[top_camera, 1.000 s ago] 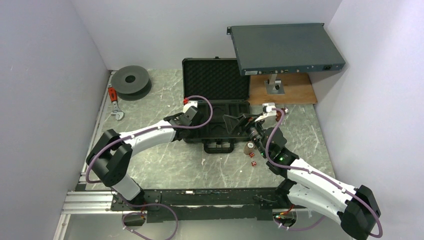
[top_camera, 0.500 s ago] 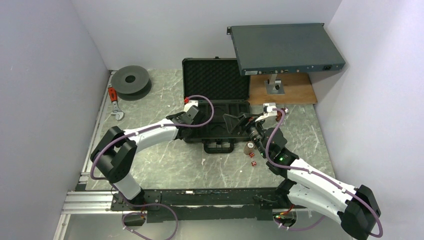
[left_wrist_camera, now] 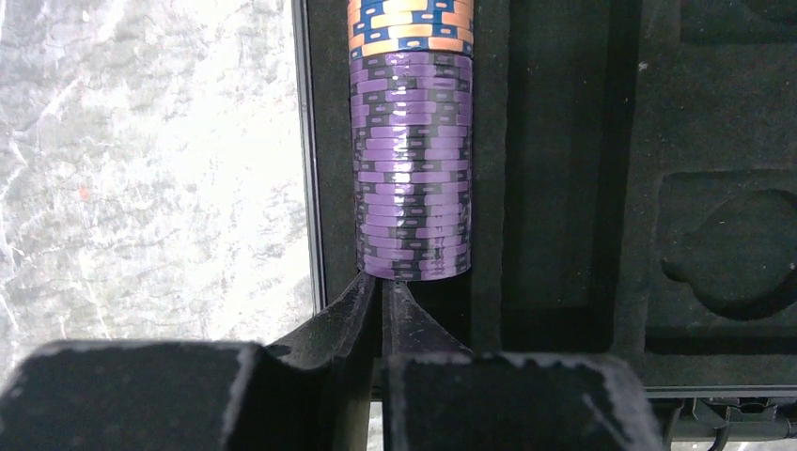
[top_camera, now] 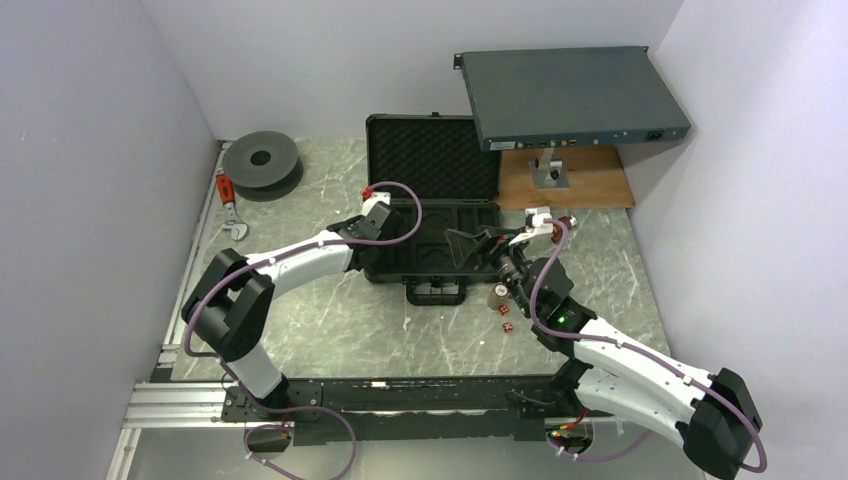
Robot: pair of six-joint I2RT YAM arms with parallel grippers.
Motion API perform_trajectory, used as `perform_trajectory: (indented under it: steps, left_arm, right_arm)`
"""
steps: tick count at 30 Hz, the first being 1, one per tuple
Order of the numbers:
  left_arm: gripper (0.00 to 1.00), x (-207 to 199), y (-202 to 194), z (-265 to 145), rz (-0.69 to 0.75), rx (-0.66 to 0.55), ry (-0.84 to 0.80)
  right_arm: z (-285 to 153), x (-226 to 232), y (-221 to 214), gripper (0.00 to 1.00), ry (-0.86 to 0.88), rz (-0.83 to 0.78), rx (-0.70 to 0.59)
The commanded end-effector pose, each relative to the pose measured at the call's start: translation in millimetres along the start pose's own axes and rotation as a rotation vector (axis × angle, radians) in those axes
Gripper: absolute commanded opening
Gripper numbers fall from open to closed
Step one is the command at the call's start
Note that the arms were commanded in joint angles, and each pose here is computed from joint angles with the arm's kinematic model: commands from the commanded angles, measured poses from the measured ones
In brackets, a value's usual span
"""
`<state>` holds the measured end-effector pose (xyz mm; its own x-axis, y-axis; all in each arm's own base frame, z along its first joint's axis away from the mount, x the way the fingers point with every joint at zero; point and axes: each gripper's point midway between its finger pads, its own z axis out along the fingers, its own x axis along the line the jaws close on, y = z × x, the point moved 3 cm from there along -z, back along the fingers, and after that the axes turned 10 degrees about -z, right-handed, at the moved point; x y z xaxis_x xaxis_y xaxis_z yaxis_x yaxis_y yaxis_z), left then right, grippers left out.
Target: Pack up texas hold em set
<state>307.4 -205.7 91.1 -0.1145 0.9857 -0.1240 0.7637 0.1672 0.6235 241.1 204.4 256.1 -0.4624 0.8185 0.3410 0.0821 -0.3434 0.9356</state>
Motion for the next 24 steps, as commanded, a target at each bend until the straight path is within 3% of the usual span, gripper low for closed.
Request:
perform_trajectory:
  steps: [1,14,24]
  left_arm:
    - [0.12,-19,41,-2,-0.049,-0.123,-0.074]
    - [0.17,-11,37,-18,-0.067,-0.144,-0.123]
    - [0.47,22,41,-77,-0.061,-0.228,-0.165]
  right_arm:
    - [1,4,14,1.00,0.007,-0.001,-0.067]
    - [3,5,11,1.00,0.004,-0.009,-0.054]
    - [7,10,4,1.00,0.041,-0.041,-0.022]
